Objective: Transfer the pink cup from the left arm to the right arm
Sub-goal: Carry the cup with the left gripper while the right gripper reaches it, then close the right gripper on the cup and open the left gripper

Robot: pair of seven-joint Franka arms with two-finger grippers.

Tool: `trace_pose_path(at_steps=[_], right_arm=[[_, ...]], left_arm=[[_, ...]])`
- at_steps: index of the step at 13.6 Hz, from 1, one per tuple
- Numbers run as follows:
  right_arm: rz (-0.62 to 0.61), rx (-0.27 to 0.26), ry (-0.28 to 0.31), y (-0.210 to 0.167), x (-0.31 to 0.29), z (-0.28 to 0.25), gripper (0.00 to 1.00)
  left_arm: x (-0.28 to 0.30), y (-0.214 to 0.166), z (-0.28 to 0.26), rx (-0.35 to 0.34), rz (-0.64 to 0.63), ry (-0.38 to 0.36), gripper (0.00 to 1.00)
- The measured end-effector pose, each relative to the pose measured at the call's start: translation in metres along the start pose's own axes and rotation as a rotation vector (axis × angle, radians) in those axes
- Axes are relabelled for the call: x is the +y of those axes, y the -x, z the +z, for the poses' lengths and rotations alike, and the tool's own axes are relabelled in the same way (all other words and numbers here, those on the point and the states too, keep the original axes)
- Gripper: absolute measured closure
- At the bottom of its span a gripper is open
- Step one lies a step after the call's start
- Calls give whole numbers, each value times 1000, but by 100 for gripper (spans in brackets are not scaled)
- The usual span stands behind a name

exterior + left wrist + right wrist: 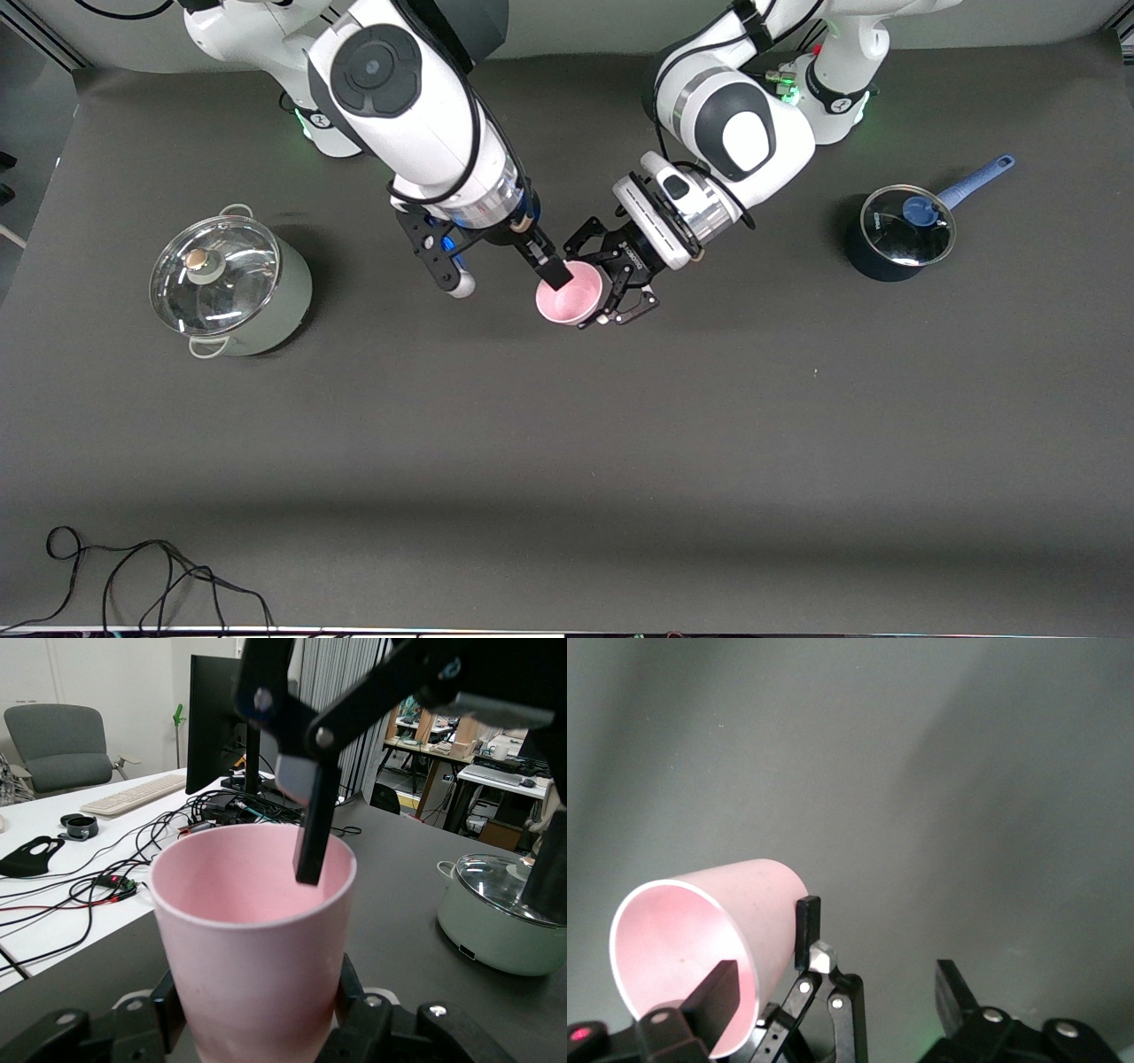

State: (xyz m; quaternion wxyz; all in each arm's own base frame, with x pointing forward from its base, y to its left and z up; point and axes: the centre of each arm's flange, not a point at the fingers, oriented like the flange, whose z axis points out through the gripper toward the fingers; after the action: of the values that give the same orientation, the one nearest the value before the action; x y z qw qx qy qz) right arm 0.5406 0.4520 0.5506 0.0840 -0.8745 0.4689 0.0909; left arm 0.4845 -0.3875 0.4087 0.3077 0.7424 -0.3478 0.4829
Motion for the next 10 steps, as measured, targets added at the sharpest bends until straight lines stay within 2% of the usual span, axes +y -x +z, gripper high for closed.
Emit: trace_pose_path(at_steps=[3,8,9,10], right_arm=[[-11,-2,3,0,-5,9,40],[-20,-1,-21,-2,-10,5,89],[-20,-1,-21,-2,-10,4,93],[-20,-1,-21,-2,-10,4,93]], left_arm=[[2,1,1,-2,1,3,33],[12,0,3,-5,7,18,33],[12,0,3,-5,14,17,33],[12,0,3,-5,16,16,33]])
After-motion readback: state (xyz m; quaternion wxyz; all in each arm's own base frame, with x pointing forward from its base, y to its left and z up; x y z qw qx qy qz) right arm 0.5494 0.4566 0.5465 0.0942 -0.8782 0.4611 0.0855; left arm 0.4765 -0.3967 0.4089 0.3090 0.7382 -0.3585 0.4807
